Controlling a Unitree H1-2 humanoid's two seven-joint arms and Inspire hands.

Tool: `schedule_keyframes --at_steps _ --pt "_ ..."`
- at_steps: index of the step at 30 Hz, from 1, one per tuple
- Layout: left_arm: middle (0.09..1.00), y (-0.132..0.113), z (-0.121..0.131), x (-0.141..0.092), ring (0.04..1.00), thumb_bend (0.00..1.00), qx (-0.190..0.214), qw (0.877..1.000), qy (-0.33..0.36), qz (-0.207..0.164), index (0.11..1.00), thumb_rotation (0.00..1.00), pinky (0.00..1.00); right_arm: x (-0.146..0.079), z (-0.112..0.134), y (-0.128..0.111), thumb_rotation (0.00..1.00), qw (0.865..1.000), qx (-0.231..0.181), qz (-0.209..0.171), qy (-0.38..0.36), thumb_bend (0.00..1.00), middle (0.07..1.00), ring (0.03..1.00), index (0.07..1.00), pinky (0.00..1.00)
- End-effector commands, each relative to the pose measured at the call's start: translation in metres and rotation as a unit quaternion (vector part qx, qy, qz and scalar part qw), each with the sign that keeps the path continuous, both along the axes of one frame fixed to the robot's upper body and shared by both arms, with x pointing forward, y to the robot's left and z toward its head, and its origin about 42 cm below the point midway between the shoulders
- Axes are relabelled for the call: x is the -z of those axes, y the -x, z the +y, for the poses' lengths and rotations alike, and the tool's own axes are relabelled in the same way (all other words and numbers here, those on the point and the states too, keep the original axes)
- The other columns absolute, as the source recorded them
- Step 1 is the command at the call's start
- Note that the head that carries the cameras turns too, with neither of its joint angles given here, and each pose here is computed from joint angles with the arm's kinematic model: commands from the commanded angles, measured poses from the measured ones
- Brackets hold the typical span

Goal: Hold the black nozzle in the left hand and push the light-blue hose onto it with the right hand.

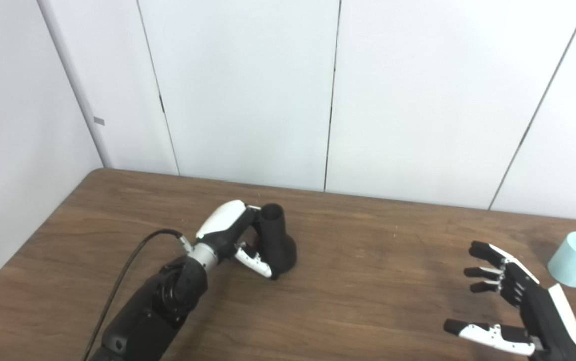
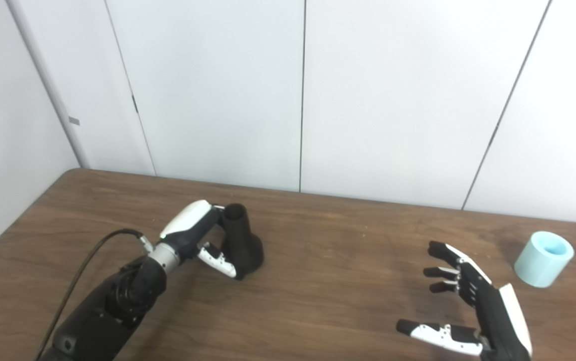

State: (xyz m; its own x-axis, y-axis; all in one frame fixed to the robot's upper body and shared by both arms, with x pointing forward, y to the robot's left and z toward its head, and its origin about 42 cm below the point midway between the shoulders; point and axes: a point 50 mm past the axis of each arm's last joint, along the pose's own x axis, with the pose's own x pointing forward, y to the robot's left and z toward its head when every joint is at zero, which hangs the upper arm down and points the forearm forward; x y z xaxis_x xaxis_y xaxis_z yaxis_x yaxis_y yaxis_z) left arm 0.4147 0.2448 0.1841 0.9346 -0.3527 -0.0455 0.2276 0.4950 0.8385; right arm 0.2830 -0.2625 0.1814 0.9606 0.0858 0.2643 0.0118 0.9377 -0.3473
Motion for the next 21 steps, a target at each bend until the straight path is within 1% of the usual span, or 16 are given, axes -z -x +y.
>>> schedule_keyframes --at_steps 1,4,6,8,12,16,21 --pt "0.488 0.006 -0.028 0.002 0.630 0.53 0.066 0.998 0.011 0.011 0.482 0.00 1.00 -0.020 0.007 -0.004 0.09 0.999 -0.001 -0.044 0.000 0.75 0.826 0.703 0.817 0.60" --pt "0.491 0.010 -0.040 0.001 0.628 0.53 0.091 0.996 0.013 0.009 0.480 0.00 1.00 -0.022 0.010 -0.005 0.10 0.999 0.000 -0.048 0.003 0.75 0.825 0.701 0.816 0.59" --pt "0.494 0.014 -0.054 0.001 0.628 0.53 0.119 0.993 0.016 0.008 0.479 0.00 1.00 -0.023 0.013 -0.005 0.11 0.999 0.001 -0.054 0.007 0.75 0.824 0.700 0.816 0.59" --pt "0.495 0.015 -0.062 0.000 0.628 0.53 0.136 0.991 0.017 0.007 0.478 0.00 1.00 -0.024 0.014 -0.005 0.12 0.998 0.003 -0.056 0.010 0.75 0.824 0.700 0.816 0.58" --pt "0.498 0.017 -0.071 0.000 0.628 0.53 0.156 0.988 0.019 0.006 0.477 0.00 1.00 -0.026 0.018 -0.006 0.13 0.998 0.005 -0.060 0.011 0.75 0.823 0.694 0.815 0.57" --pt "0.504 0.020 -0.093 0.005 0.625 0.52 0.186 0.982 0.020 0.008 0.474 0.00 1.00 -0.029 0.018 -0.006 0.13 0.998 0.009 -0.068 0.014 0.74 0.820 0.687 0.814 0.56" --pt "0.500 0.025 -0.106 0.007 0.622 0.52 0.200 0.979 0.019 0.014 0.477 0.00 1.00 -0.031 0.019 -0.006 0.13 0.997 0.016 -0.072 0.015 0.73 0.815 0.681 0.814 0.55"
